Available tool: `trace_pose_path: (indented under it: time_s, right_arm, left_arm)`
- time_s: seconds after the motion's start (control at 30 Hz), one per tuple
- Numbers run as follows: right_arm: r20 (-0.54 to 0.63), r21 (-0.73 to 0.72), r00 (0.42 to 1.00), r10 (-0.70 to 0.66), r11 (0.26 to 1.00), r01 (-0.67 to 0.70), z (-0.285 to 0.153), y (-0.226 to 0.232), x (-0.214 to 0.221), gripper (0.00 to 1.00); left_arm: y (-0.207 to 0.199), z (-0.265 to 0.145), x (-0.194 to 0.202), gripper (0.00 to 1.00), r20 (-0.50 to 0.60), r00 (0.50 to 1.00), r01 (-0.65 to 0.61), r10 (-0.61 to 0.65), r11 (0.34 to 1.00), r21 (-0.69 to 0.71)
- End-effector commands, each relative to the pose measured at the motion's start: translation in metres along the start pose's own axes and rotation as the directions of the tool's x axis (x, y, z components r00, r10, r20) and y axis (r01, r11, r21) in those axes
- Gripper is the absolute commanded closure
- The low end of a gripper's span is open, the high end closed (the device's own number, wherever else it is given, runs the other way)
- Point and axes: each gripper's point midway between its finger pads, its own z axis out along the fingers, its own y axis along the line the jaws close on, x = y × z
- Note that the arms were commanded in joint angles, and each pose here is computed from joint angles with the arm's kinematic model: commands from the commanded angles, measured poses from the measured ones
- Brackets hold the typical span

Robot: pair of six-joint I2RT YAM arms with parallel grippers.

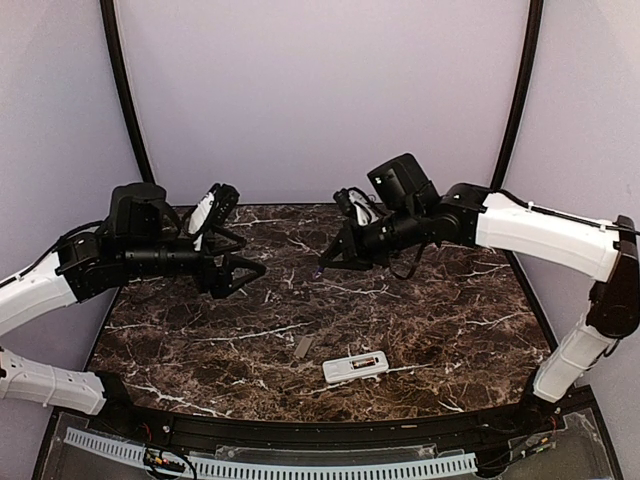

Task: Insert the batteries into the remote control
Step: Hold the remote control without batteries at the center of the board.

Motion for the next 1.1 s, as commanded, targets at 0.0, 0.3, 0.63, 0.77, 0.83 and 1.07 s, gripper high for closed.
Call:
trace_pose_path:
  time_s: [0.0, 0.3, 0.63, 0.77, 0.83, 1.07]
  right_arm:
    - [0.036, 0.005, 0.999, 0.016, 1.0, -0.016, -0.02, -0.028, -0.007, 1.0]
    - [0.053, -0.035, 0.999, -0.013, 0.999, 0.015, -0.021, -0.11, -0.038, 1.0]
    - [-0.101, -0.004, 0.991, 0.088, 0.996, -0.088, -0.005, -0.145, -0.003, 1.0]
    - [-0.146, 0.0, 0.983, 0.109, 0.994, -0.111, 0.014, -0.158, 0.0, 1.0]
    - [-0.185, 0.025, 0.977, 0.11, 0.994, -0.107, 0.023, -0.166, -0.002, 1.0]
    - [-0.226, 0.008, 0.968, 0.106, 0.994, -0.107, 0.037, -0.174, -0.008, 1.0]
  left_arm:
    - [0.019, 0.006, 0.009, 0.14, -0.004, 0.997, 0.072, -0.073, 0.992, -0.101]
    - [0.07, 0.071, -0.035, 0.04, 0.053, 0.991, 0.133, -0.125, 0.971, -0.198]
    - [0.123, 0.069, -0.018, 0.02, 0.118, 0.988, 0.138, -0.099, 0.911, -0.39]
    - [0.126, 0.055, 0.015, 0.01, 0.03, 0.992, 0.126, -0.125, 0.892, -0.435]
    - [0.127, 0.051, 0.033, 0.01, -0.01, 0.99, 0.119, -0.138, 0.886, -0.447]
    - [0.132, 0.057, 0.074, 0.01, -0.147, 0.968, 0.12, -0.202, 0.892, -0.435]
